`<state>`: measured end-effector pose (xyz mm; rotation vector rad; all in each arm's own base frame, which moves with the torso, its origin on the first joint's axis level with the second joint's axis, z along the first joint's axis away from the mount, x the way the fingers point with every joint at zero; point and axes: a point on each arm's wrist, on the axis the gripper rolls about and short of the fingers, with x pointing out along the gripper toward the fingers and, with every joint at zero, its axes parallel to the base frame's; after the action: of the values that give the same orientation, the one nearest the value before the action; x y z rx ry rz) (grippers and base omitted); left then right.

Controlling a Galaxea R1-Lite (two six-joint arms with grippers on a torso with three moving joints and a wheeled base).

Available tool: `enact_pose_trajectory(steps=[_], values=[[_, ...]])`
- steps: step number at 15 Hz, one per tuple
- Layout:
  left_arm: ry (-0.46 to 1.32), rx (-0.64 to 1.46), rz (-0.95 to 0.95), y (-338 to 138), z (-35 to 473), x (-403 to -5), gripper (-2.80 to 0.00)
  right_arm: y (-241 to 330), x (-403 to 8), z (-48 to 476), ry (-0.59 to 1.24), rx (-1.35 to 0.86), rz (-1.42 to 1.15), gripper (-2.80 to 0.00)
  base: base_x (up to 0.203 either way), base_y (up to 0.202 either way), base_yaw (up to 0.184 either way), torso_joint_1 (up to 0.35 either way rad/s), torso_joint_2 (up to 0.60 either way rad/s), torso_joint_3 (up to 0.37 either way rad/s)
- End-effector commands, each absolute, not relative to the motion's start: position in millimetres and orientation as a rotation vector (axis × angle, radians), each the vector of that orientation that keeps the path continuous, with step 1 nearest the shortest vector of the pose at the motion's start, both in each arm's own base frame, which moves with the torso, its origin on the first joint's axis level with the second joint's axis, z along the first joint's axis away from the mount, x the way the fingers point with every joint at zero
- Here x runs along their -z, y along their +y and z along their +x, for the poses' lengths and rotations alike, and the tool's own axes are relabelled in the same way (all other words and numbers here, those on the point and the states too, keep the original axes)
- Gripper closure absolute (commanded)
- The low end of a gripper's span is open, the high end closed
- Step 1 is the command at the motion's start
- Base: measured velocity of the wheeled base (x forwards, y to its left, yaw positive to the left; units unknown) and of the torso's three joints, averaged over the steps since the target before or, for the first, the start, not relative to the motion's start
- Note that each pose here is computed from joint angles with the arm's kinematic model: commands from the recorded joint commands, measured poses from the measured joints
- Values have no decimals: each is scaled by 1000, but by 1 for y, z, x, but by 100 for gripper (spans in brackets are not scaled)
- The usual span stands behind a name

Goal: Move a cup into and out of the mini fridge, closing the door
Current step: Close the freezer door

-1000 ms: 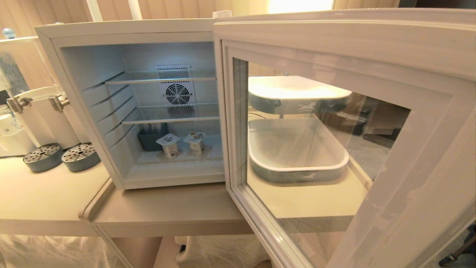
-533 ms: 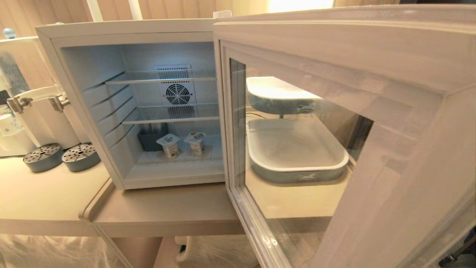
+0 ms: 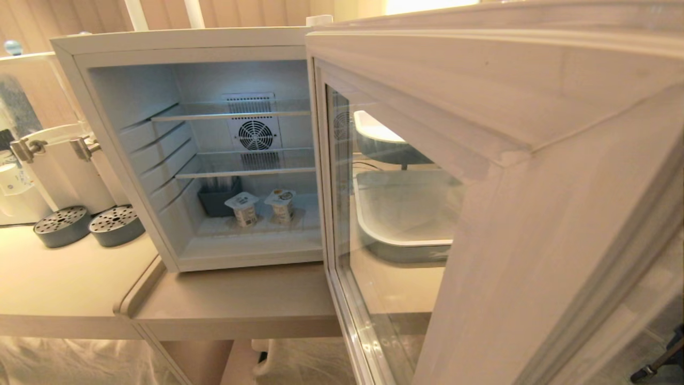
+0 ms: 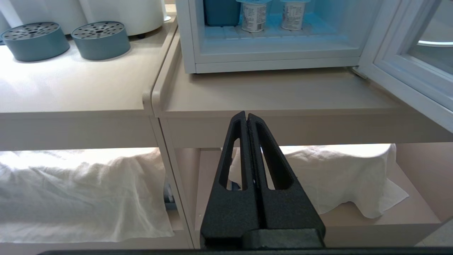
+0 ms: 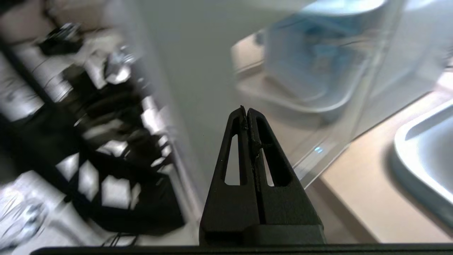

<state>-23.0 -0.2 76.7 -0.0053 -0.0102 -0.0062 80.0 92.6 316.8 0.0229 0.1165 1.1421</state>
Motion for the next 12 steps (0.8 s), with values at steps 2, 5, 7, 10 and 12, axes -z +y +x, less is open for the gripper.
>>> enact_pose_trajectory(steps=[2, 5, 7, 10, 12], values=[[-9, 6, -6, 0, -23, -77, 0, 123, -312, 105, 131, -1135, 22, 0, 0, 0, 0, 0, 0, 0], [-9, 6, -6, 0, -23, -77, 0, 143, -311, 111, 152, -1182, 13, 0, 0, 0, 0, 0, 0, 0], [-9, 6, -6, 0, -23, -77, 0, 155, -311, 110, 164, -1221, 6, 0, 0, 0, 0, 0, 0, 0], [-9, 6, -6, 0, -23, -77, 0, 159, -310, 110, 176, -1231, 4, 0, 0, 0, 0, 0, 0, 0], [-9, 6, -6, 0, -23, -77, 0, 170, -315, 110, 164, -1241, 3, 0, 0, 0, 0, 0, 0, 0]])
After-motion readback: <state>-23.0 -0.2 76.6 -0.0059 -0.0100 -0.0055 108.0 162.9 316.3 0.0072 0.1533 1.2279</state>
